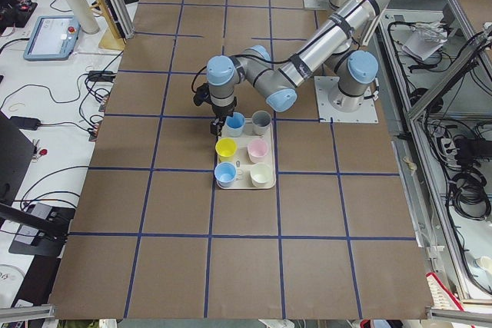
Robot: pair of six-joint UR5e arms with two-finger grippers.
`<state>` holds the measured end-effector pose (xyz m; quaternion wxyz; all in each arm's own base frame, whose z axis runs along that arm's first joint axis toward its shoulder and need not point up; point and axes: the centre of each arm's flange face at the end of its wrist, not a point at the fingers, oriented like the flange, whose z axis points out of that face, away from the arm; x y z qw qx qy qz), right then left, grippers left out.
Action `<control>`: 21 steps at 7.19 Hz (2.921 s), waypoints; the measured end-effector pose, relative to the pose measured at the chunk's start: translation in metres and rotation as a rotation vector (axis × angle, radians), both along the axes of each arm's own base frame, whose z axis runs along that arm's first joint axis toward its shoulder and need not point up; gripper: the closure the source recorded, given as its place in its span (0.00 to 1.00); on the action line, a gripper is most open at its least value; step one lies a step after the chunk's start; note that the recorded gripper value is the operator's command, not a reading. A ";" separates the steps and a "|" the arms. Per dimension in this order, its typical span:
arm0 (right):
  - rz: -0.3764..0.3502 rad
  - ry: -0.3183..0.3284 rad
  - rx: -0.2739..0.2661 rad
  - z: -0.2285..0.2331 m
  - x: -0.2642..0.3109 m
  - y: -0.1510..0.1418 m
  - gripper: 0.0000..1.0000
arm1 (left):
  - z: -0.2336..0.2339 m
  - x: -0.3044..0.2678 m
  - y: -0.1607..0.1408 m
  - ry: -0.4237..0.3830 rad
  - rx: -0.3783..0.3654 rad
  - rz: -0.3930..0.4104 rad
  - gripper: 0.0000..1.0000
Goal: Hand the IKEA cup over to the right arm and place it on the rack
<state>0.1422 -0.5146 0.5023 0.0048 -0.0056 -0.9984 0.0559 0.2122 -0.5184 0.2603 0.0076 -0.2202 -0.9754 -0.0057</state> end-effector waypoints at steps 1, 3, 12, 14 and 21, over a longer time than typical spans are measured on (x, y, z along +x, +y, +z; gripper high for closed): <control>-0.013 -0.007 0.003 0.000 -0.006 -0.002 0.01 | -0.005 0.000 0.000 0.004 0.010 -0.001 0.01; -0.055 -0.068 0.015 -0.001 -0.030 -0.008 0.01 | -0.014 0.000 0.000 0.013 0.025 -0.003 0.15; -0.257 -0.724 0.149 -0.026 -0.199 0.010 0.00 | -0.029 -0.005 -0.001 0.031 0.079 -0.012 0.98; -0.297 -0.848 0.187 -0.030 -0.190 0.014 0.00 | -0.029 -0.007 -0.001 0.035 0.083 -0.015 1.00; -0.479 -1.227 0.433 -0.021 -0.123 0.039 0.00 | 0.106 -0.056 -0.063 0.136 0.007 0.117 1.00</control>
